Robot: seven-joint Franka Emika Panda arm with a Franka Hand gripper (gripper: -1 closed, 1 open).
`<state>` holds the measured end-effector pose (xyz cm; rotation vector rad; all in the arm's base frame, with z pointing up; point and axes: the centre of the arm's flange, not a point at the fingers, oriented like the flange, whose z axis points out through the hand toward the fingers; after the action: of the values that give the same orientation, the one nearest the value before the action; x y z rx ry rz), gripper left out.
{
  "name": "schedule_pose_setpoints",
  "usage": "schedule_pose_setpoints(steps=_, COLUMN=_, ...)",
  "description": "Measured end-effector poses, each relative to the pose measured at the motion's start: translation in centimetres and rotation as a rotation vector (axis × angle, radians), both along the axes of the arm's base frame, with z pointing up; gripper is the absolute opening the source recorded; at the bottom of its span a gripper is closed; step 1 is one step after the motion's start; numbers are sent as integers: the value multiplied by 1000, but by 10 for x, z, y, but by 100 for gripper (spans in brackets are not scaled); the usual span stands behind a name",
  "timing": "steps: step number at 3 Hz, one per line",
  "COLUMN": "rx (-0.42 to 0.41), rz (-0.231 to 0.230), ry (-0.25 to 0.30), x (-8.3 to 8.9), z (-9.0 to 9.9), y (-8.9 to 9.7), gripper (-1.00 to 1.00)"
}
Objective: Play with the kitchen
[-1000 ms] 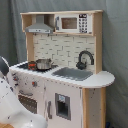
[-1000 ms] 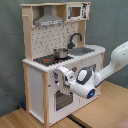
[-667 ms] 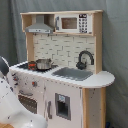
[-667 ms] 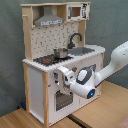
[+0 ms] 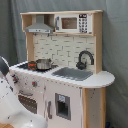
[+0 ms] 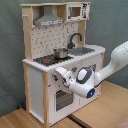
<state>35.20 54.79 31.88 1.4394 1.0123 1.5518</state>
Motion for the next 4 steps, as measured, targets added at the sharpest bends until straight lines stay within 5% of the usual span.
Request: schedule_pose_setpoints(steps=4, rx=-447, rz=-39, ry=-41, x=0, z=-7, y=-1, gripper=-100)
